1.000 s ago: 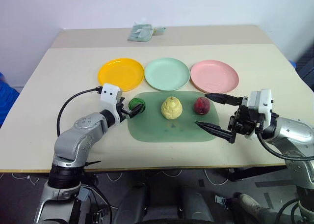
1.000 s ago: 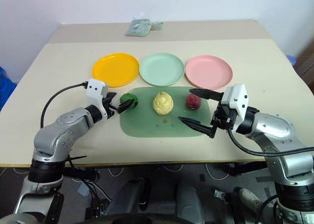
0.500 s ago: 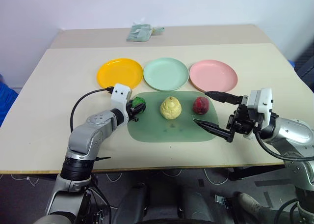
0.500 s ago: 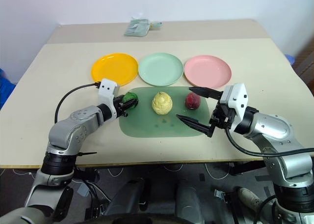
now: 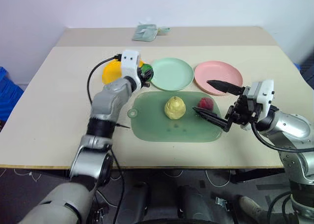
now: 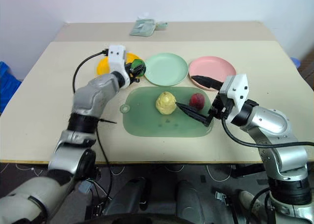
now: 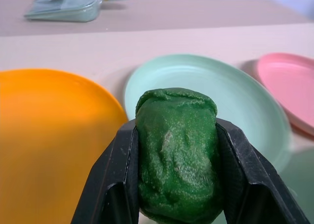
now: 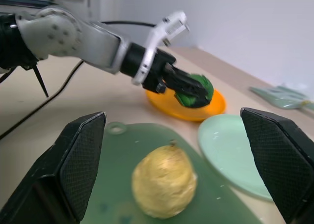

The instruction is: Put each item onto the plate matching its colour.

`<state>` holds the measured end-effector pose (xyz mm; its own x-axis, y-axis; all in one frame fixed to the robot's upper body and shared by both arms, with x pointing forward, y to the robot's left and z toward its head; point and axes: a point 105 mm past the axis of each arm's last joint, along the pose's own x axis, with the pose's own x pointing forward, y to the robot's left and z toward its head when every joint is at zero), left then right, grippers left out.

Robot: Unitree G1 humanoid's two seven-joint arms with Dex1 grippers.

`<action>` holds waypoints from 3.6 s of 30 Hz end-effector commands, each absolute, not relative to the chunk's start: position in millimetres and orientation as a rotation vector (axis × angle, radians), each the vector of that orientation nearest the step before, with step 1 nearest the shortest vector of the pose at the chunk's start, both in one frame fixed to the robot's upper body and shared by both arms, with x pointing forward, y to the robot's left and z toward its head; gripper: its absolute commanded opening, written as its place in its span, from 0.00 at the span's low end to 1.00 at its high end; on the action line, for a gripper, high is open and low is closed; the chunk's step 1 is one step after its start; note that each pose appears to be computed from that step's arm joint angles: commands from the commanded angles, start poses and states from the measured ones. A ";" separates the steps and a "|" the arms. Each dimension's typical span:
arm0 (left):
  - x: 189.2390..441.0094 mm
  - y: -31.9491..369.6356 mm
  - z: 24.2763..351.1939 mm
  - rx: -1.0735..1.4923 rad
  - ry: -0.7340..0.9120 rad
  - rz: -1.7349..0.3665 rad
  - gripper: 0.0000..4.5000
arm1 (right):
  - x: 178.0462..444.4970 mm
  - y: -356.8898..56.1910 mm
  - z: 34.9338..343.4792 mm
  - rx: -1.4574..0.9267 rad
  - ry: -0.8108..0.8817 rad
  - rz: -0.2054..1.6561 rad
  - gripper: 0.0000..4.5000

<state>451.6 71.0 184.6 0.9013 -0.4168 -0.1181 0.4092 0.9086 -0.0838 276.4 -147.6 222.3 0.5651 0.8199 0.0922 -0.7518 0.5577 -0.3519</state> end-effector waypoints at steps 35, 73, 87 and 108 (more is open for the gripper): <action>463.8 29.7 222.6 0.045 -0.083 -0.625 0.99 | 300.5 -153.4 226.9 -0.188 -0.200 0.603 1.00; 354.4 17.5 165.2 0.269 0.081 -1.231 0.99 | 177.1 -190.0 175.9 -0.149 0.055 0.534 1.00; 359.5 14.8 152.5 0.266 0.081 -1.208 0.64 | 176.7 -192.5 179.1 -0.163 0.046 0.525 1.00; 449.2 144.6 208.1 -0.098 -0.088 -0.179 0.64 | 240.6 -148.8 200.4 -0.208 -0.135 0.821 1.00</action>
<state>446.5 139.9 189.7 0.9766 -0.2131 0.0297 0.2150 0.9716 -0.0991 239.5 -153.0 196.8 0.6979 0.7157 0.0276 -0.6965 0.6872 -0.2065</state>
